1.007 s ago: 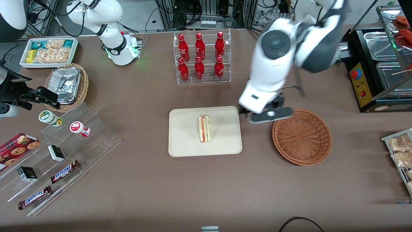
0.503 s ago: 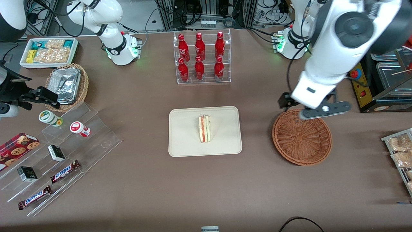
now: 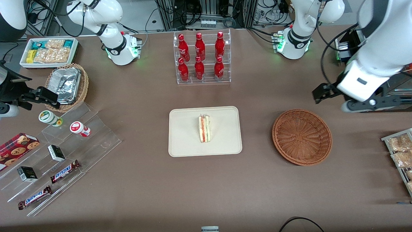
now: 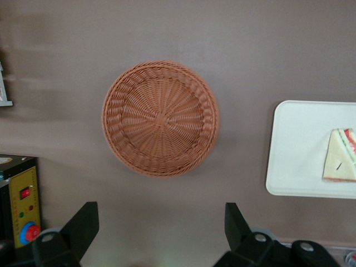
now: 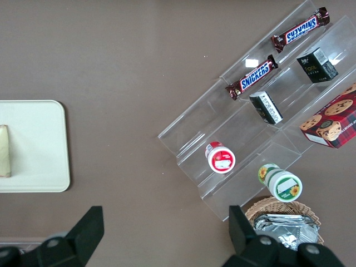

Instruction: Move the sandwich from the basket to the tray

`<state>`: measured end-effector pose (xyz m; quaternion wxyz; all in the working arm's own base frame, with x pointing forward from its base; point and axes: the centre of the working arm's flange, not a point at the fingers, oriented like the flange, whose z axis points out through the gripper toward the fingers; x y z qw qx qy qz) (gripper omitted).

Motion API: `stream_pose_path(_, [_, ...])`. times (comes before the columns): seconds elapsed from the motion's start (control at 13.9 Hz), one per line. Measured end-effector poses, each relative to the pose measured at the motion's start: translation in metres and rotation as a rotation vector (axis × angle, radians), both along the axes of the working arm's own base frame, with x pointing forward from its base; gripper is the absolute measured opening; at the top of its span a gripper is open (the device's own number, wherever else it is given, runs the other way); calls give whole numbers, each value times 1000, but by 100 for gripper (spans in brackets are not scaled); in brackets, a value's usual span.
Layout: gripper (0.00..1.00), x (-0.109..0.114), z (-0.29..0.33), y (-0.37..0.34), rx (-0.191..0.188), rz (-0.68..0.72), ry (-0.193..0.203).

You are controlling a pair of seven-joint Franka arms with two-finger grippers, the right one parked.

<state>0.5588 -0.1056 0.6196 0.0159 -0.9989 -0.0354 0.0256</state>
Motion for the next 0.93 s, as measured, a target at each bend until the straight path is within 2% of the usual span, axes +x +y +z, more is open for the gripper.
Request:
stream_pose_path(0.29, [100,-24,18,43,-71,19,-3])
stream_pose_path(0.43, [100,-31,22,70,-92,47,-7])
stream_pose_path(0.65, [100,-36,23,70,-88,49,-8])
stream_pose_path(0.93, [100,-35,20,62,-57,52,-12])
